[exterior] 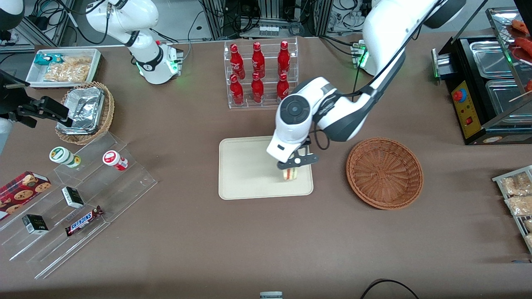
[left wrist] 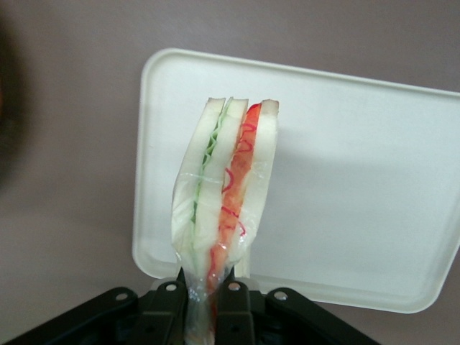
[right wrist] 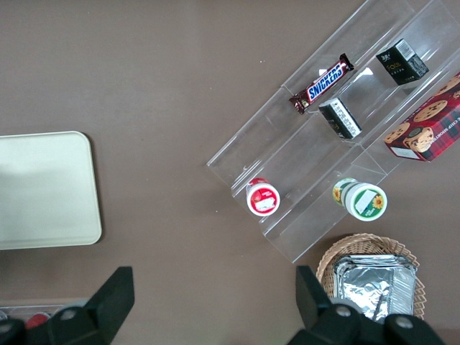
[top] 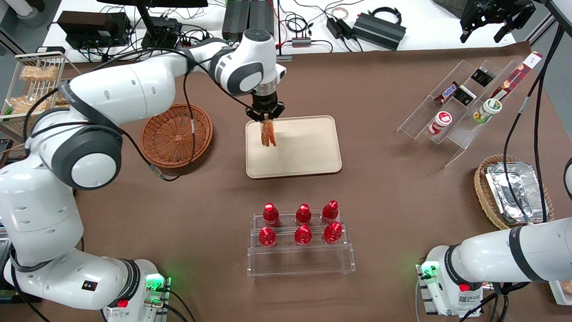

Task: Place sandwich from basket to tray
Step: 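Lower the sandwich onto the tray and open the left gripper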

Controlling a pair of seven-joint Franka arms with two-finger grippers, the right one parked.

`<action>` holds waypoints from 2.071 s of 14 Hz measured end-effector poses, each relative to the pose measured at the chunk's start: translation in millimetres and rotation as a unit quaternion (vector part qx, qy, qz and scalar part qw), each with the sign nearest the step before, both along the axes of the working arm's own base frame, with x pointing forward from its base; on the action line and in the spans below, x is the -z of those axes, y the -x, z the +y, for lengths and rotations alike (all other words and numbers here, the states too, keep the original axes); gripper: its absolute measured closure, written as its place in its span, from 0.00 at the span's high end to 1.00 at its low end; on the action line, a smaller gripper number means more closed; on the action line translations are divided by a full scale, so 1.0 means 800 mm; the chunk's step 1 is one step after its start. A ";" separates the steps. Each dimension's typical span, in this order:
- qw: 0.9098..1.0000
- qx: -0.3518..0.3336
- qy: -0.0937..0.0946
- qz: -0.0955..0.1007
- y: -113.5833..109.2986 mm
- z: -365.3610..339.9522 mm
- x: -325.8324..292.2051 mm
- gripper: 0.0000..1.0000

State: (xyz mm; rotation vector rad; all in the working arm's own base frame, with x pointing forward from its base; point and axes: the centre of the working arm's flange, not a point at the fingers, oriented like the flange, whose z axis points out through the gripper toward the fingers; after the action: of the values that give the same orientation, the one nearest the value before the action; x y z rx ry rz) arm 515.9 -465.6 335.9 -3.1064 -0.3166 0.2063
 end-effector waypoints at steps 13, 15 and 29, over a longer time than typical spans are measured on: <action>1.000 -0.008 -0.006 0.025 0.008 -0.083 0.106 0.15; 1.000 -0.007 -0.008 0.026 0.011 -0.088 0.113 0.15; 1.000 -0.022 0.000 -0.014 -0.030 -0.058 0.004 1.00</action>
State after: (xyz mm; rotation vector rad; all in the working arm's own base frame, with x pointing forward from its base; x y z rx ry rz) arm 539.9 -512.3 333.0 -3.1060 -0.3854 0.1640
